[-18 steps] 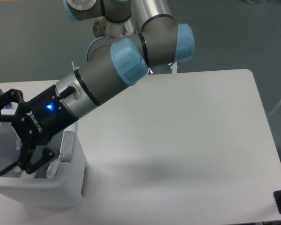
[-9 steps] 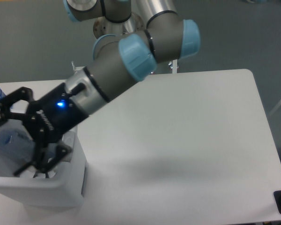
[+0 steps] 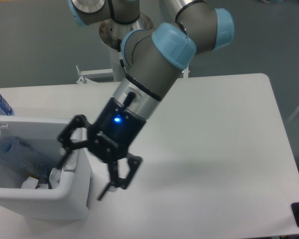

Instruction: Place the trash in the trash can

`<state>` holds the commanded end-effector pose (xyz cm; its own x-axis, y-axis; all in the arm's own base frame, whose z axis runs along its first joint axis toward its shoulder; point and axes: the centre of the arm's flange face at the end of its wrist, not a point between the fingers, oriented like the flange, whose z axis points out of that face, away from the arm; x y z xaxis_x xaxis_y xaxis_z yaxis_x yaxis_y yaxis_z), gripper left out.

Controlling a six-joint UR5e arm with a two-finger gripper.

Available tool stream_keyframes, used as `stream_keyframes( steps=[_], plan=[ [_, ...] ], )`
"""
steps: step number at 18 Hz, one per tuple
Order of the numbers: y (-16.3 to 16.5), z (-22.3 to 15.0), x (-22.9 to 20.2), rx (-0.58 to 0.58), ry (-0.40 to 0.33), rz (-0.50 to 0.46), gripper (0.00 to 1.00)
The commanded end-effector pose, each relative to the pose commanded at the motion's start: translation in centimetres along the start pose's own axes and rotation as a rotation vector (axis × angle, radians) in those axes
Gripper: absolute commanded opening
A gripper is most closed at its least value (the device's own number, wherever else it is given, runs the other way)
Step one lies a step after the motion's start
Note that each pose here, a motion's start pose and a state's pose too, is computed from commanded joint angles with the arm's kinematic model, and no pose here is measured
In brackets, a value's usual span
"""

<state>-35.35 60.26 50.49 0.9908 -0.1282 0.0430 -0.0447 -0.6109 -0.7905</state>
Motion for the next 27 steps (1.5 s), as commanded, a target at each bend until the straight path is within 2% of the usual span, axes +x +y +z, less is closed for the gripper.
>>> stream_keyframes(
  steps=[2, 5, 7, 10, 12, 14, 17, 20, 23, 27],
  plan=[
    [1.5, 0.4, -0.1, -0.042, -0.021, 0.023, 1.00],
    [3.8, -0.8, -1.1, -0.142, -0.116, 0.082, 1.00],
    [5.9, -0.9, -2.0, -0.197, -0.138, 0.107, 1.00],
    [11.4, -1.8, -5.2, -0.264, -0.155, 0.066, 1.00],
    [15.8, -3.6, -8.0, -0.305, -0.170, 0.063, 1.00],
    [18.7, -5.6, -10.4, -0.329, -0.188, 0.083, 1.00],
    [20.9, -7.1, -12.3, -0.354, -0.199, 0.113, 1.00],
    [22.9, -7.3, -13.6, -0.490, -0.239, 0.152, 1.00],
    [24.2, -7.5, -14.4, -0.616, -0.281, 0.153, 1.00],
    [25.5, -6.8, -15.2, -0.690, -0.266, 0.179, 1.00]
  ],
)
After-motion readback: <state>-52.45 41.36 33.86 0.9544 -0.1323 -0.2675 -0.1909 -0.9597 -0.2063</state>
